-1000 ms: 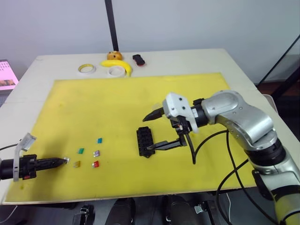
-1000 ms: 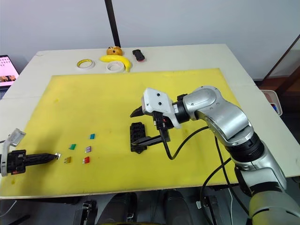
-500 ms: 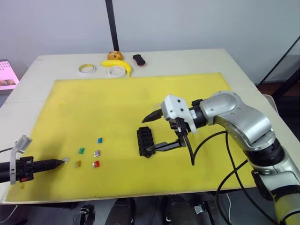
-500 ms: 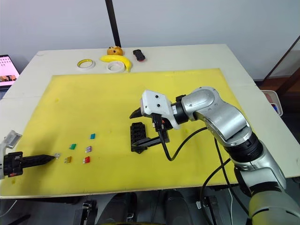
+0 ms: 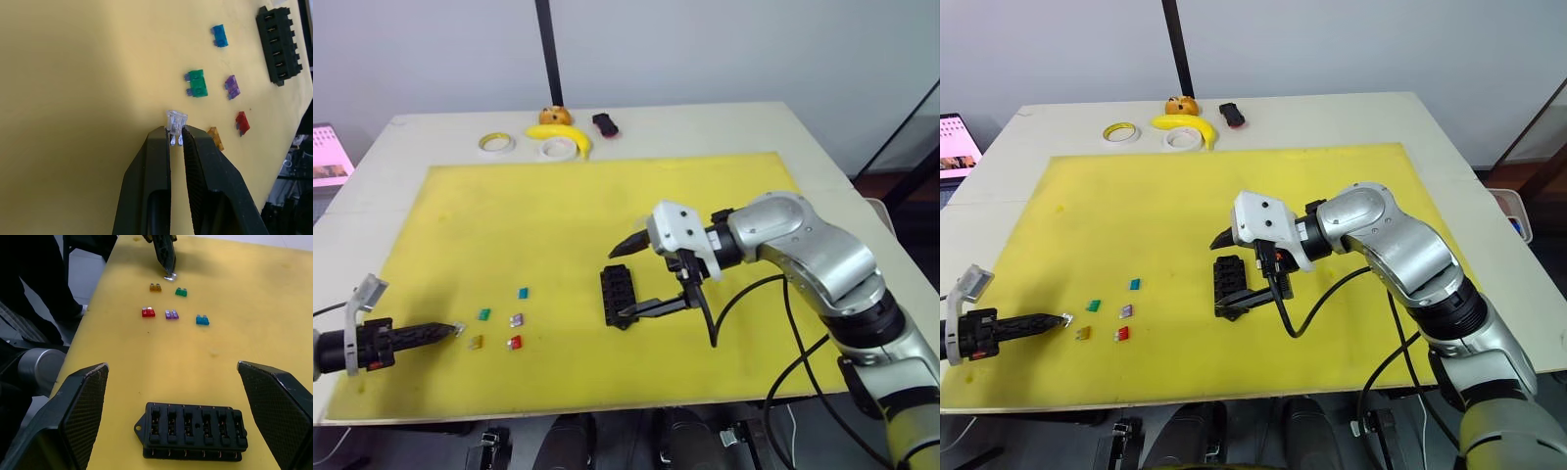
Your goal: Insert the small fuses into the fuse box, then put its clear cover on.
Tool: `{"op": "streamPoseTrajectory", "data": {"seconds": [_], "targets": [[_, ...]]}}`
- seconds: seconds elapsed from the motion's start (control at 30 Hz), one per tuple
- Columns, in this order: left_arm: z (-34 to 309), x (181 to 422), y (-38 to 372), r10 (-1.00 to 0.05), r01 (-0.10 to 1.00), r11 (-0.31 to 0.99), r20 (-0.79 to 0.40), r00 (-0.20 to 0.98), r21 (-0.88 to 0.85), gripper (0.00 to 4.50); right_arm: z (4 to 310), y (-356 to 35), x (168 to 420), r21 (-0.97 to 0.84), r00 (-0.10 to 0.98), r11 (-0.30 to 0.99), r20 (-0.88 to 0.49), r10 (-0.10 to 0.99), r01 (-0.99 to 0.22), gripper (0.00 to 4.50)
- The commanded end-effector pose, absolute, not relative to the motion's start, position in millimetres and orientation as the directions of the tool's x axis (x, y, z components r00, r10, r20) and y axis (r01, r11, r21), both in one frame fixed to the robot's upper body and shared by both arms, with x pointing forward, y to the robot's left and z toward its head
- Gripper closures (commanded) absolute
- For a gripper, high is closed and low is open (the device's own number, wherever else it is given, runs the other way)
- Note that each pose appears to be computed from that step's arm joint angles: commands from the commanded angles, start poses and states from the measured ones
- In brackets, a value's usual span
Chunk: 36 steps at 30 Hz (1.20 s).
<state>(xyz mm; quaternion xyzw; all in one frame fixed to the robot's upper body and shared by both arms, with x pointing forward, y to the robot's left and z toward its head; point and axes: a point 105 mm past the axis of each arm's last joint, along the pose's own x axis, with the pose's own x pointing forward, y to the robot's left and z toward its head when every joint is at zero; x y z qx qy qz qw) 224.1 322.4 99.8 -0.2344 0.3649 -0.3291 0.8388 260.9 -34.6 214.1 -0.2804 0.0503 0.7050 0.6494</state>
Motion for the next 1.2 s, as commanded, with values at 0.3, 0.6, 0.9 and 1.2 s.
{"op": "streamPoseTrajectory", "data": {"seconds": [0.3,0.6,0.9,1.2], "targets": [[99.6,223.3,319.6,-0.725,0.406,0.677,-0.457,0.516,-0.614,3.96,219.5,-32.7,260.2,-0.337,0.007,-0.163,-0.451,0.892,-0.927,0.00],[95.6,223.1,319.4,-0.718,0.408,0.685,-0.464,0.519,-0.604,4.50,219.1,-31.9,261.4,-0.346,0.012,-0.161,-0.450,0.893,-0.924,0.00],[115.9,217.4,332.6,-0.690,0.428,0.715,-0.457,0.562,-0.552,4.50,217.6,-32.0,260.3,-0.345,0.008,-0.165,-0.450,0.893,-0.924,0.00],[141.4,215.3,318.2,-0.719,0.510,0.690,-0.404,0.566,-0.513,4.50,217.4,-29.7,260.4,-0.343,-0.004,-0.173,-0.440,0.898,-0.923,0.00]]}}
